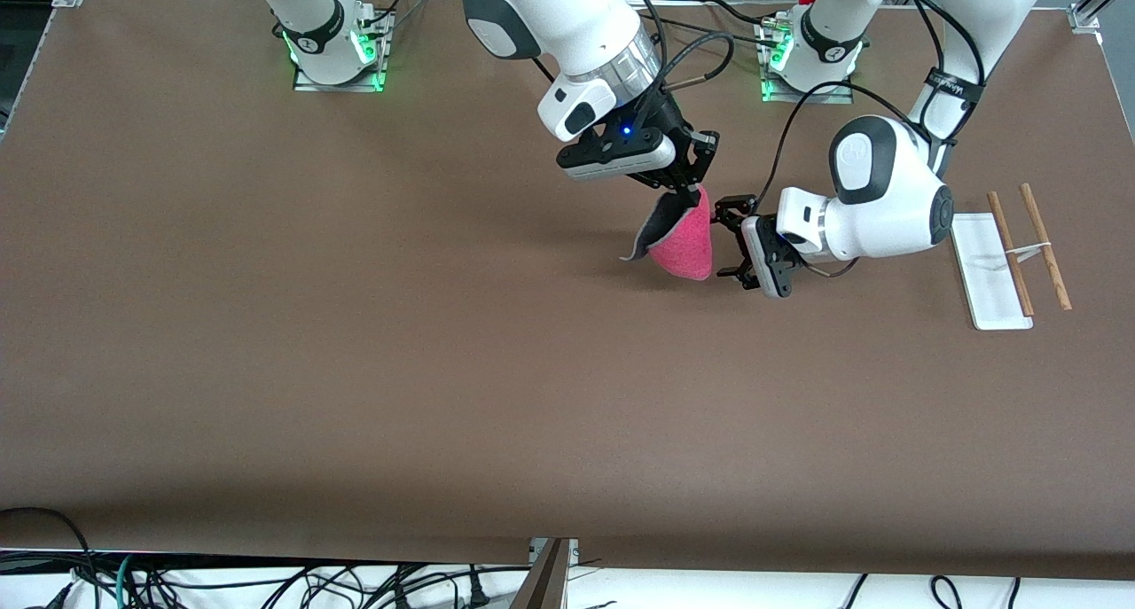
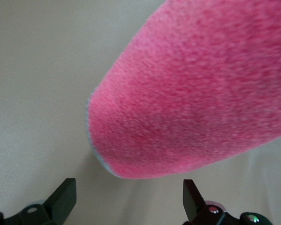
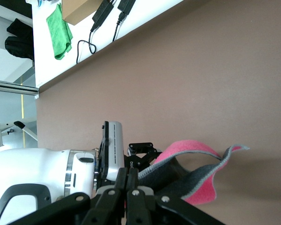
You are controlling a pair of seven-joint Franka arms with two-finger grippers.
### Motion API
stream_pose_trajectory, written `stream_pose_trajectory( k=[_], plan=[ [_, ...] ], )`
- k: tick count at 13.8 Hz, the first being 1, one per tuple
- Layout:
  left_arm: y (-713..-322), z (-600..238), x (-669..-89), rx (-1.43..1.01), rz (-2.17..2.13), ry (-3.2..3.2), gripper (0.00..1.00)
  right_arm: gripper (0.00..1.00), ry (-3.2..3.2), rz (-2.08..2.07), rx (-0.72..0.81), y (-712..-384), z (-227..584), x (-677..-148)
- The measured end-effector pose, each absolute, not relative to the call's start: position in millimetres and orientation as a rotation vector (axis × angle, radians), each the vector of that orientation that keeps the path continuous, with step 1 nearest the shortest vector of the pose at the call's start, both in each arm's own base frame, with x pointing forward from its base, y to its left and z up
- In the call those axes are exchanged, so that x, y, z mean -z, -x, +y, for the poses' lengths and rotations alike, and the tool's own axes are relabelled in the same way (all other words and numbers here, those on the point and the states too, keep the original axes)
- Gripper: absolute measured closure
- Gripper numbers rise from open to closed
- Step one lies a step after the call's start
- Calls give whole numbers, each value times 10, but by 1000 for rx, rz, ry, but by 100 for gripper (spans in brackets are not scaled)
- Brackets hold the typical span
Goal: Pass towel and hang on rack
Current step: 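Move the left gripper to the hanging towel end, then close the left gripper on the towel below the right gripper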
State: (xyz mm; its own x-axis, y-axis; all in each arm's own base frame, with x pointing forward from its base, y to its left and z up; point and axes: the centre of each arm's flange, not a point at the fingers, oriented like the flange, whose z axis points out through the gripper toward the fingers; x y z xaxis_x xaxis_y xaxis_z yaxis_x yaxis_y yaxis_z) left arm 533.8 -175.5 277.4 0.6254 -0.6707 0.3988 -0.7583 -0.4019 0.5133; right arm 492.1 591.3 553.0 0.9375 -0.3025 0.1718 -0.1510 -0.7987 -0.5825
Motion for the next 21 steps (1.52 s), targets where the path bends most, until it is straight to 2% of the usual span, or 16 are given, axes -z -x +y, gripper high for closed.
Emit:
stream_pose_trajectory(
  k=[11,14,18,19,21],
  plan=[
    [-5350,-2052,-2654,-253,-1158,-2205,0,98,2502,321,344,-4921,5913,-5530],
    [-5351,-2084,-2657,-263,-1164,-2207,3,98,2502,321,344,-4921,5913,-5529],
    [-5360,-2082,-2664,-269,-1166,-2208,46,98,2502,321,344,-4922,5913,-5529],
    [-5363,-2082,-2666,-271,-1167,-2209,51,98,2502,321,344,-4922,5913,-5528],
    [-5369,-2082,-2672,-274,-1168,-2209,51,98,2504,322,342,-4925,5916,-5513]
  ],
)
